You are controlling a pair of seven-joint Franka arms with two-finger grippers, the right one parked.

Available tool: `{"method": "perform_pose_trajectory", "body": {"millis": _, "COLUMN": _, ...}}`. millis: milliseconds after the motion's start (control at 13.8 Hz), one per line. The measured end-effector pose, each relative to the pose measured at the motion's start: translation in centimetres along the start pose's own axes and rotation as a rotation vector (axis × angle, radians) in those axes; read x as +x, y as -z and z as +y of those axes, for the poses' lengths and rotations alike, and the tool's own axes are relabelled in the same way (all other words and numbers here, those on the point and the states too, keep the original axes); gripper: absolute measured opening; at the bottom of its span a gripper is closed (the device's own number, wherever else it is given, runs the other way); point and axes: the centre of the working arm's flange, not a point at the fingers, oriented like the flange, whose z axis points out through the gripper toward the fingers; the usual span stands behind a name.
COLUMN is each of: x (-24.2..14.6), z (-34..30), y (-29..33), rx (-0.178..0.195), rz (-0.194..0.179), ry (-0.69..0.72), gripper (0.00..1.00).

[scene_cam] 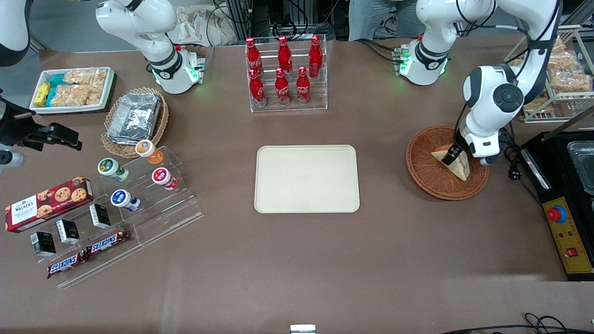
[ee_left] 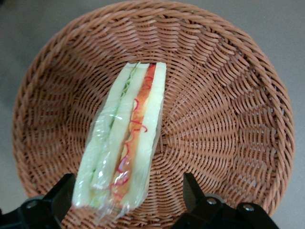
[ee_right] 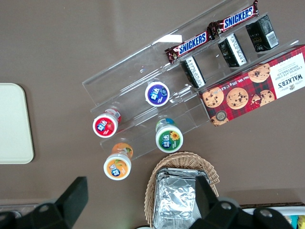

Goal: Place sandwich from basket to tray
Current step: 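Lower the left gripper onto the wrapped sandwich and close on it, then lift the sandwich up out of the basket with the left gripper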

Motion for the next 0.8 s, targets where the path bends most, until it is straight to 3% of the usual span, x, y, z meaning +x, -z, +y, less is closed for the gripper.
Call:
{"method": "perform_pose_trajectory", "body": {"millis": 218, "x": 0.4, "z": -0.1, "y": -1.6, "rx": -0.005, "rz": 0.000, "ry": 0.000, "gripper": 1.00}}
{"method": "perform_pose_trajectory", "body": {"millis": 363, "x": 1.0, "z": -0.6, "y": -2.2, "rx": 0.007, "rz": 0.009, "ry": -0.011, "gripper": 0.94}}
{"method": "perform_pose_trajectory", "body": {"millis": 653, "x": 2.2, "z": -1.4, "y": -2.1, "rx": 0.008, "rz": 0.019, "ry": 0.006, "gripper": 0.50}}
{"method": "perform_pose_trajectory", "body": {"millis": 798, "x": 2.3, "z": -1.3, "y": -1.9, "rx": 0.002, "rz": 0.024, "ry": 0.006, "gripper": 0.39}}
